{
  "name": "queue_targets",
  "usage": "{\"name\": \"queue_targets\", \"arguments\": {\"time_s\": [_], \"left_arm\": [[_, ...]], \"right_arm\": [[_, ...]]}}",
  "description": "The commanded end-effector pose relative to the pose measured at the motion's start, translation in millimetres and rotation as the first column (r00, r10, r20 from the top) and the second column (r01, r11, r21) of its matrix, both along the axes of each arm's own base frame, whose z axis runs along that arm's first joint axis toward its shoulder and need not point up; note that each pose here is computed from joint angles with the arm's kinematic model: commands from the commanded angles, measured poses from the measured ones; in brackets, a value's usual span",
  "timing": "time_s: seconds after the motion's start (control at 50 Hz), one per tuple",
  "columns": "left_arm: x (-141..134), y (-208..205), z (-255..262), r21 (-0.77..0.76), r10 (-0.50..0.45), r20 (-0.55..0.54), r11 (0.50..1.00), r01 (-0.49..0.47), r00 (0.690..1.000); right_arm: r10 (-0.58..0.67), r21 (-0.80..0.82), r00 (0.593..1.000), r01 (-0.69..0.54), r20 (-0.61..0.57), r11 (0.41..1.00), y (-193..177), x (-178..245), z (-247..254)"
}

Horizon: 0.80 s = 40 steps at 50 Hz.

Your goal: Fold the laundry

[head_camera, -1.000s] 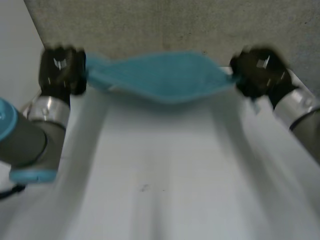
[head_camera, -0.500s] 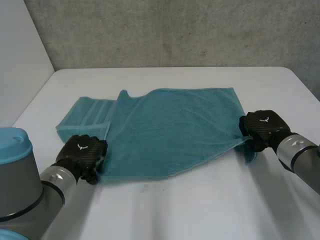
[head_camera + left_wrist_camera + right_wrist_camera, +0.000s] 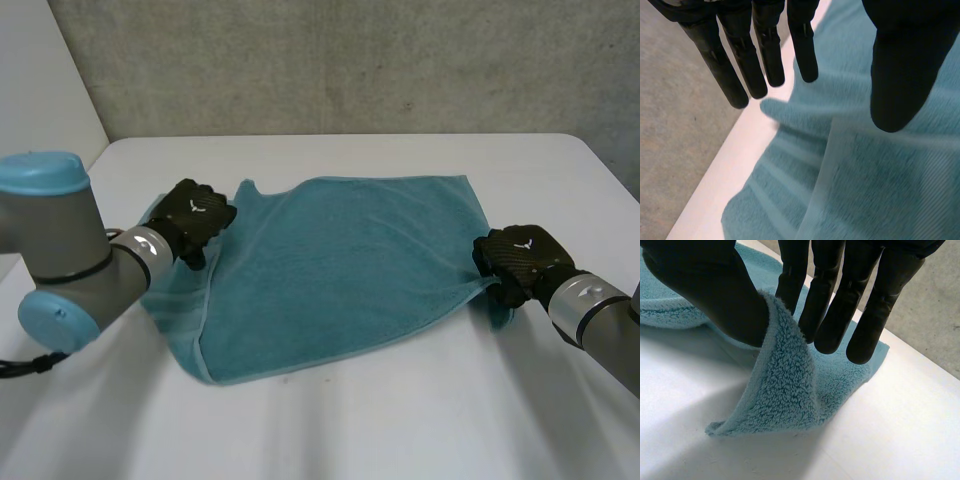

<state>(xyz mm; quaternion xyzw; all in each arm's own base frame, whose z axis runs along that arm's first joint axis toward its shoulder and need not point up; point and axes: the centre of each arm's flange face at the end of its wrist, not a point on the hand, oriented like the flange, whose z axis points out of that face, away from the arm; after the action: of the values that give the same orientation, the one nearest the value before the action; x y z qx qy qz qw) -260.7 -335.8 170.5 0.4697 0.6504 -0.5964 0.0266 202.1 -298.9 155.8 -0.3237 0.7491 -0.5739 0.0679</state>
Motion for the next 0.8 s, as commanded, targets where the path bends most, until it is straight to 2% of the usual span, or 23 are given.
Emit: {"name": "queue_targets", "arguments": {"time_s": [0.02,0.24,0.8], "left_arm": [[7,-18,-17,0.007,-0.098,0.133,0.995,0.098,0.986],[13,-16,-24,0.044,-0.179,0.121,0.984,0.175,0.976],[19,-17,-31,0.078,-0.164,0.132,0.985,0.154,0.978]], "right_arm": [[0.0,0.005,1.0,0.0,0.0,1.0,0,0,-1],[0.004,0.008,1.0,-0.004,-0.019,1.0,2,0,-5],[0.002,0.018,0.999,-0.002,-0.035,1.0,1,-1,-10]]}}
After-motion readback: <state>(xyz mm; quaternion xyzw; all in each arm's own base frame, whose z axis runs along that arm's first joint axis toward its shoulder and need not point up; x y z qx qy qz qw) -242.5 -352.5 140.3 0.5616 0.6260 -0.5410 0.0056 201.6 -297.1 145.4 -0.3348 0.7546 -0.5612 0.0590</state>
